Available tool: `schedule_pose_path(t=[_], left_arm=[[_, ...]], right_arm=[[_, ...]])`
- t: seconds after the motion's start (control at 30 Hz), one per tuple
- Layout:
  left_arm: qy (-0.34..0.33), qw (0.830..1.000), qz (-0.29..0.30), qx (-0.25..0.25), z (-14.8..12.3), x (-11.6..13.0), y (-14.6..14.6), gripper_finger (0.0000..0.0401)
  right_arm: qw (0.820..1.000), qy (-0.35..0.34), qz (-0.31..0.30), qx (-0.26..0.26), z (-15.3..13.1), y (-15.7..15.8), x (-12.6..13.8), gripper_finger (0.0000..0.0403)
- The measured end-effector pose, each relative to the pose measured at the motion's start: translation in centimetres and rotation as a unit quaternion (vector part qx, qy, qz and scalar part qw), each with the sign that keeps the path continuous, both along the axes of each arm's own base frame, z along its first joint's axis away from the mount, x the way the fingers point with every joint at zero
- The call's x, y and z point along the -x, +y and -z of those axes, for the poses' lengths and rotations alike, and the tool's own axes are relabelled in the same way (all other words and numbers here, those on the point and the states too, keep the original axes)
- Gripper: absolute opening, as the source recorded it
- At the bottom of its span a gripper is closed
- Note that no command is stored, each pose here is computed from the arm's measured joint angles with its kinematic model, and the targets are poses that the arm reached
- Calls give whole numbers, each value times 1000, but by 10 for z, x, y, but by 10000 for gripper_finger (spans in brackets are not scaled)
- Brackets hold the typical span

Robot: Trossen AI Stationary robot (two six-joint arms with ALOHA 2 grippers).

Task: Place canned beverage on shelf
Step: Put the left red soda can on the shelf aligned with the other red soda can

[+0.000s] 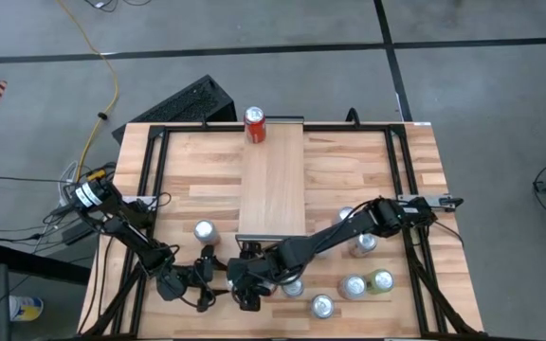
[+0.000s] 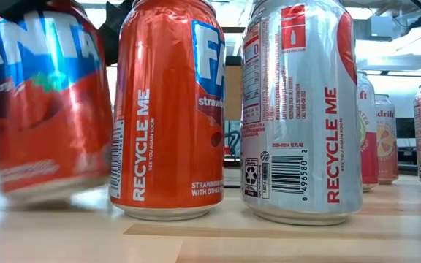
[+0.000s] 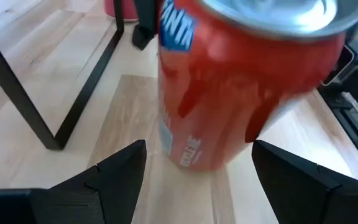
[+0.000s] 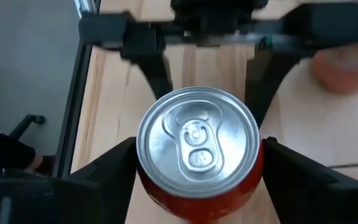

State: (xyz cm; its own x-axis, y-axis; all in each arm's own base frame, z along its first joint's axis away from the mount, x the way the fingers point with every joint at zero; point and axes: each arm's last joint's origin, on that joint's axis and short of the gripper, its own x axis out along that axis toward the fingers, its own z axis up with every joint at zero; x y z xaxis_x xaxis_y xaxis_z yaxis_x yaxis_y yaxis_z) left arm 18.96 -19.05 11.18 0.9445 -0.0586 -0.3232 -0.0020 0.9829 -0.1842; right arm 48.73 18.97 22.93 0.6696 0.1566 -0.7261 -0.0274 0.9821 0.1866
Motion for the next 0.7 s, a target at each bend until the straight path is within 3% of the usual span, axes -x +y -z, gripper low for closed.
schedule_pose_path(t=[0.7], left_arm=[[-53,998,-14,30,-12,-4,-2,279]], right_arm=[[998,-57,16,-23,6,-5,-17,292]])
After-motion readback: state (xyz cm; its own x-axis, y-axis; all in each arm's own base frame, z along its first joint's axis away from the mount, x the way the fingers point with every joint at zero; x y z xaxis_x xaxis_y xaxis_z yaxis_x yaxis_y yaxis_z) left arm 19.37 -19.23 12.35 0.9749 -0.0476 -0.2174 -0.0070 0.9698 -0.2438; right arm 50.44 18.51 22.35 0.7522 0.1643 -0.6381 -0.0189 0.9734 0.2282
